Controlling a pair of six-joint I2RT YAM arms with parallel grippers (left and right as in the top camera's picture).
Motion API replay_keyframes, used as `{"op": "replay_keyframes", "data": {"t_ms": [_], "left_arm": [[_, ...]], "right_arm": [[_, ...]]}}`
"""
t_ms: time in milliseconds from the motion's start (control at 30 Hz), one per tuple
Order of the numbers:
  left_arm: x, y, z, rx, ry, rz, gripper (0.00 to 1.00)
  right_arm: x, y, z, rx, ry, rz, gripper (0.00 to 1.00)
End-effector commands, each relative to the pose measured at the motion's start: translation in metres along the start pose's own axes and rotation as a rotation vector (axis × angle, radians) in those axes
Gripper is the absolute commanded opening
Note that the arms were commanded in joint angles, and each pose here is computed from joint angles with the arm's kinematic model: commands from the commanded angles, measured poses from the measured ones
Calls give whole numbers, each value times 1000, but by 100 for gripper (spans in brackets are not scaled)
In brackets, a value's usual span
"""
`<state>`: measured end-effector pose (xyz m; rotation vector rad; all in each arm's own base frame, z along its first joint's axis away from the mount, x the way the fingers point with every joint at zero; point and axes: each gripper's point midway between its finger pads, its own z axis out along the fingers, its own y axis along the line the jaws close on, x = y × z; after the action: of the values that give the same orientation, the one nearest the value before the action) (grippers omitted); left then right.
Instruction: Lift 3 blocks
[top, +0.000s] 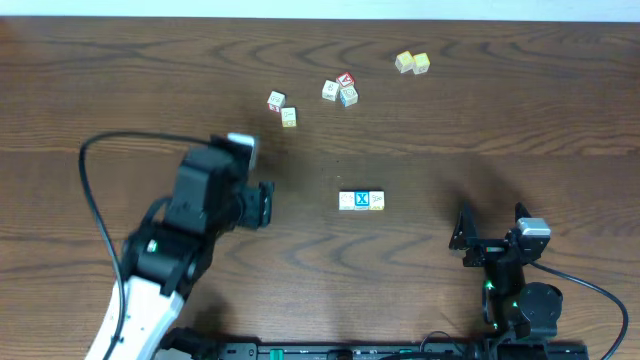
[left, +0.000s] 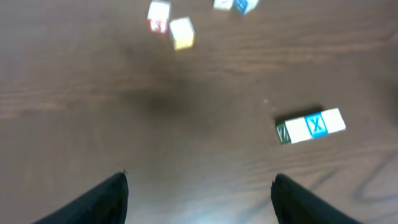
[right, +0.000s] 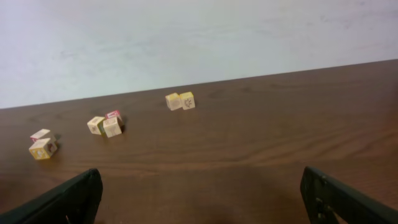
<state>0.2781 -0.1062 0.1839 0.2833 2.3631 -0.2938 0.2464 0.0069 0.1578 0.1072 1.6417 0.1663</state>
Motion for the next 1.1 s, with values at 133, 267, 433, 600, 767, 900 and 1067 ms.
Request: {"op": "replay_keyframes", "data": {"t_ms": [133,267,433,600,767,900,1067], "left_arm": [[43,18,0,37,-139,78,74],[46,27,-10,2,-262,74,74],[46,38,-28,-51,-405,69,74],[51,48,-33,-95,-495,63,74],[56,58,-29,-131,-559,58,74],[50,60,-28,-135,-646,72,74],[46,60,-31,-143,-716,89,74]], "right_arm": [[1,0,0,1,0,-15,99],[0,0,0,1,-1,-15,99],[0,0,0,1,-1,-15,99],[0,0,0,1,-1,-15,99],[0,0,0,1,-1,-15,99],[1,0,0,1,0,-15,99],[1,0,0,1,0,-15,99]]}}
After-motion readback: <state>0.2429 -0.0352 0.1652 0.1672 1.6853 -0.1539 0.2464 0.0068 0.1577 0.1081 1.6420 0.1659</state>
